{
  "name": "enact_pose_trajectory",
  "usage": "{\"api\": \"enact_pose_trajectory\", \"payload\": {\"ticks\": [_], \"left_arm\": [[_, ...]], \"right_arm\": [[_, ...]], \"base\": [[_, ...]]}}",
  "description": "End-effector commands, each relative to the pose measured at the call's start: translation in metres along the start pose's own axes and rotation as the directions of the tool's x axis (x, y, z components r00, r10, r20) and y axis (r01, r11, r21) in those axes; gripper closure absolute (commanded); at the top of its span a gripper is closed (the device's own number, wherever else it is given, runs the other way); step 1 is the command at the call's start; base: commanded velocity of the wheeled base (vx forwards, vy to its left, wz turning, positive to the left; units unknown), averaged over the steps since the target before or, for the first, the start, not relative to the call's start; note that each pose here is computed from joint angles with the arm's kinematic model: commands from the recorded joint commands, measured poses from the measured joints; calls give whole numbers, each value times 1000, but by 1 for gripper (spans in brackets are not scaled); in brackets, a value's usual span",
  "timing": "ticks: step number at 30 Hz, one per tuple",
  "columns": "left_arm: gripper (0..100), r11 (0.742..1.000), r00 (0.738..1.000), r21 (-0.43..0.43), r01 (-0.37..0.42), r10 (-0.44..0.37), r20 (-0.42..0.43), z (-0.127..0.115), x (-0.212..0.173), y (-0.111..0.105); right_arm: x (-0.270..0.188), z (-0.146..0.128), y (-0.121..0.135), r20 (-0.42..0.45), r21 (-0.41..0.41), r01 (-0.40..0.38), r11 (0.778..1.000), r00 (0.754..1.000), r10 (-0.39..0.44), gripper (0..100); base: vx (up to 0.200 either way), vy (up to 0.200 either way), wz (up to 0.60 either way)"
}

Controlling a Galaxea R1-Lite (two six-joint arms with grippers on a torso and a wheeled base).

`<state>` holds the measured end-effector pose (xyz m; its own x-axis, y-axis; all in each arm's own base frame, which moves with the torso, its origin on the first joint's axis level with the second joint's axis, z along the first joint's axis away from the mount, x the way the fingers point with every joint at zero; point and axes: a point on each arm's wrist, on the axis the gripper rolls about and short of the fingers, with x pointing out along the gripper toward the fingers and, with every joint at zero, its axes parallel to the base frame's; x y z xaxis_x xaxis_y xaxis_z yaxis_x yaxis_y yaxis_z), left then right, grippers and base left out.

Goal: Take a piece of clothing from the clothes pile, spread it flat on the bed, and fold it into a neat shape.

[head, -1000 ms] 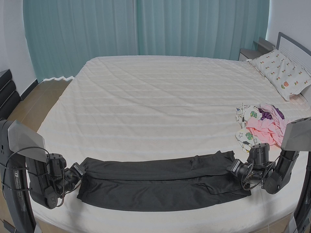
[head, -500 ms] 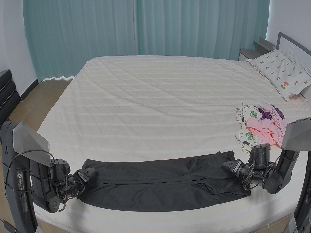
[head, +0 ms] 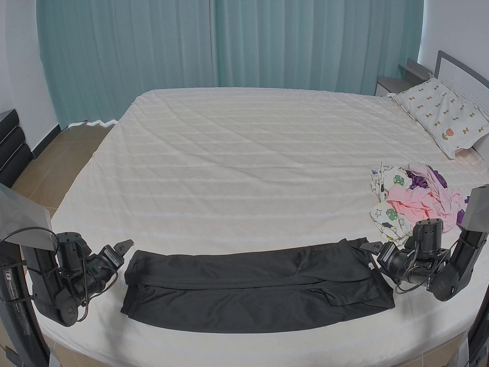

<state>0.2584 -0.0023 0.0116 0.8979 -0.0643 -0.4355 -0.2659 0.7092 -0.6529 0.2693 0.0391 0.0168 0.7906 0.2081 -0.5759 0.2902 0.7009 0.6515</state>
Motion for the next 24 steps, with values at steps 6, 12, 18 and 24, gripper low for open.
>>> {"api": "enact_pose_trajectory", "payload": {"ticks": [6, 12, 18, 24], "left_arm": [[0, 991, 992, 92, 95, -86, -98, 11, 37, -7], [0, 980, 983, 185, 68, -34, -179, 17, 60, -6], [0, 971, 979, 222, 89, -45, -197, 17, 63, -6], [0, 954, 976, 286, 91, -28, -217, 12, 67, 0]], "right_arm": [[-6, -3, -2, -47, 47, -21, 999, 999, 24, 0], [-7, -7, -5, -78, 47, -21, 999, 997, 25, 0], [-8, -6, -5, -75, 50, -27, 998, 997, 31, 0], [-9, -7, -5, -59, 48, -46, 998, 997, 49, 0]], "base": [[0, 0, 0], [0, 0, 0], [0, 0, 0], [0, 0, 0]]}}
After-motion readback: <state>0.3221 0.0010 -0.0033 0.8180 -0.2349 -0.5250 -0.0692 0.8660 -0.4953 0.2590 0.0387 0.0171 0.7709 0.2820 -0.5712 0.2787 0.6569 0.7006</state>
